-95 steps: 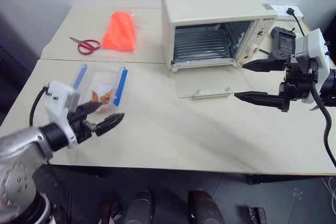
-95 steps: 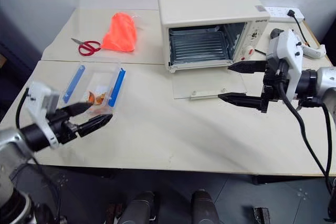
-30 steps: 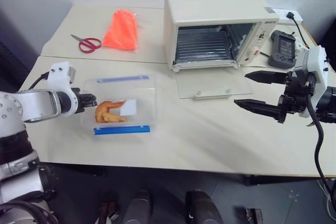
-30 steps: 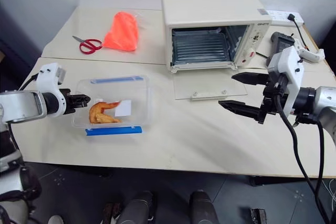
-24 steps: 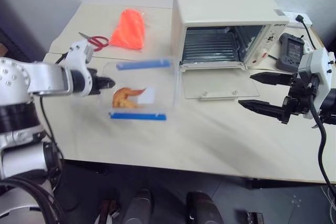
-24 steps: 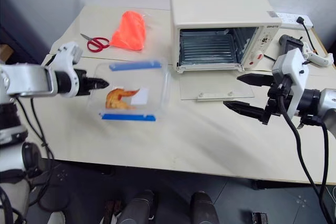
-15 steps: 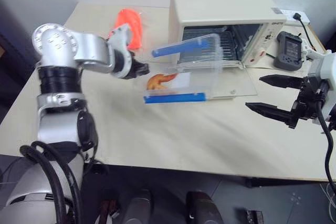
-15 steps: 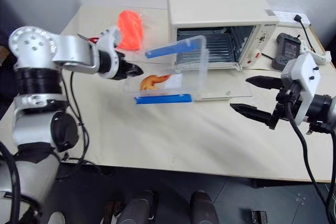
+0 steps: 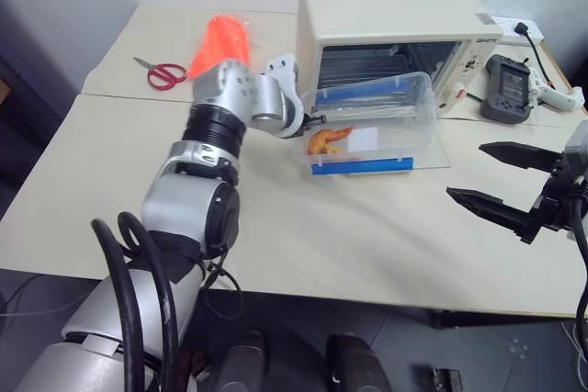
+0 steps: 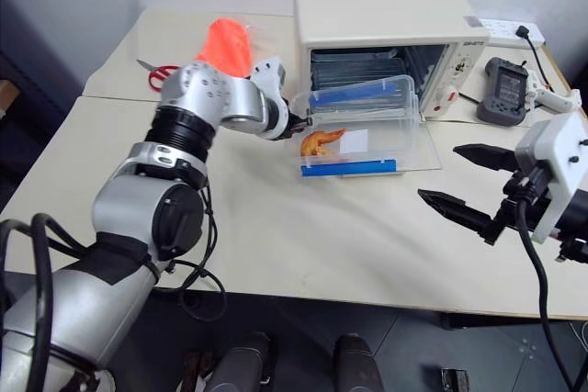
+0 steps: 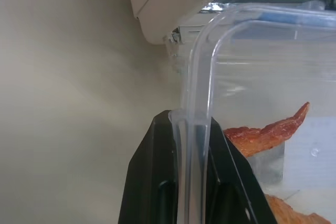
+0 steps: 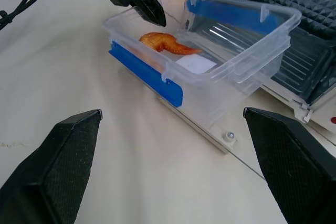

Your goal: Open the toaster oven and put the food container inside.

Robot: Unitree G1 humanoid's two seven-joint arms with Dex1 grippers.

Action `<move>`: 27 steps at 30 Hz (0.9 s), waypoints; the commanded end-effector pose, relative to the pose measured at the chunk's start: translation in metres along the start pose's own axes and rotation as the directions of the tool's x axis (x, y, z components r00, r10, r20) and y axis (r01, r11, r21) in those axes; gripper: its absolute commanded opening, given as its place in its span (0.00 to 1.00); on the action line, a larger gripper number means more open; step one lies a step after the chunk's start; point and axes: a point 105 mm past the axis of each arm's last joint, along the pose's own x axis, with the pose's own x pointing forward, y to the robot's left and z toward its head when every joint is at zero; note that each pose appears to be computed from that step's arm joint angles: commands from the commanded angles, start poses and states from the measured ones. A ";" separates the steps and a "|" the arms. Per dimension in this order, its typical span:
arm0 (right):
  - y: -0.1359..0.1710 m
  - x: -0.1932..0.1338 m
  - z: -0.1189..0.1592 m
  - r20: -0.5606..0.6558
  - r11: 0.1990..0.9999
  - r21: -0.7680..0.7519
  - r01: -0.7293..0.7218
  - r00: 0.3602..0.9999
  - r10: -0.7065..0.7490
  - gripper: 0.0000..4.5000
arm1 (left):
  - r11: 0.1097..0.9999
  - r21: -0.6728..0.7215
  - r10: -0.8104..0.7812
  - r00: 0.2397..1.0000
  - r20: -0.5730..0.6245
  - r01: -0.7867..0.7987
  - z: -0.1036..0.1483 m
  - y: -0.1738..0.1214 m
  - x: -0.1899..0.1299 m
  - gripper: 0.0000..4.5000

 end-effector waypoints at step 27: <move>-0.011 -0.004 -0.003 -0.002 0.997 -0.039 0.074 0.997 -0.074 1.00 | 0.971 0.216 -0.161 0.954 0.255 0.106 0.055 -0.042 -0.019 0.96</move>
